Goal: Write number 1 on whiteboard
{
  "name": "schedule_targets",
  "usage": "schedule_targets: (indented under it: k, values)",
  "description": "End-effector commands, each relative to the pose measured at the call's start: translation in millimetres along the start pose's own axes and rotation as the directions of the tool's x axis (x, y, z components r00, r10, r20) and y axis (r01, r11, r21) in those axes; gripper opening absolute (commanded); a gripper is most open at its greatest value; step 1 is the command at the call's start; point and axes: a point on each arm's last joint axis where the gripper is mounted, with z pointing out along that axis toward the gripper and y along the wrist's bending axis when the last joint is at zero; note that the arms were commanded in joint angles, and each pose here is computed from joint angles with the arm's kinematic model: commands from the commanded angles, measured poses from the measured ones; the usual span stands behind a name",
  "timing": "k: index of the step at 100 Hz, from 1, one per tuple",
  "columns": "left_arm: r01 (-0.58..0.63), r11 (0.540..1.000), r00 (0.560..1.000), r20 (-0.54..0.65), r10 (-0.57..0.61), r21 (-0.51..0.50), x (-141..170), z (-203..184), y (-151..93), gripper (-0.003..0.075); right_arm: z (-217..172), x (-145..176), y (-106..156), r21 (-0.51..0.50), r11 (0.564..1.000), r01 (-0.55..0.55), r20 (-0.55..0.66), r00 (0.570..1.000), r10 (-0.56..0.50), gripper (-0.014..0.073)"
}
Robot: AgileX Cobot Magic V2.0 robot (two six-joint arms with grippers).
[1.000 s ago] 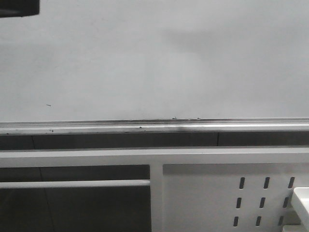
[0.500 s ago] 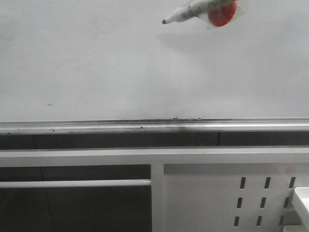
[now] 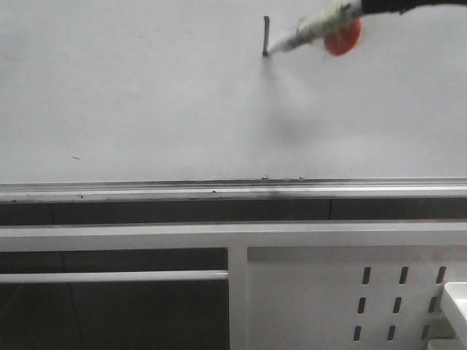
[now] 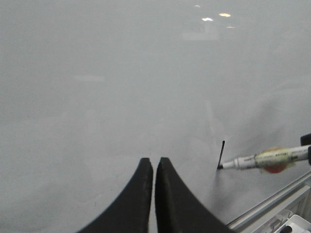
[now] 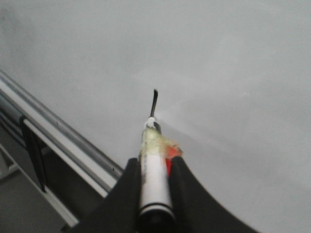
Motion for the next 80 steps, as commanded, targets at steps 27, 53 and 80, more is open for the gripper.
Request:
schedule_targets:
  k: [27,53,80]
  values:
    - [0.022,0.999,0.994,0.108,-0.025,0.03,-15.0,2.0,-2.3,-0.002,21.0,-4.0,-2.1,0.016,1.0,0.008,0.001,1.0,-0.008,-0.0069]
    - [-0.191,0.947,0.98,0.1,0.171,0.258,-9.8,-0.9,-24.9,-0.002,-24.4,-23.2,35.3,-0.257,0.965,0.052,-0.064,0.995,-0.071,-0.0069]
    - [-0.31,0.843,0.942,0.024,0.334,0.44,5.5,-6.1,-38.5,-0.0003,-23.1,-42.6,38.6,-0.337,0.938,0.082,-0.21,0.964,-0.16,-0.0069]
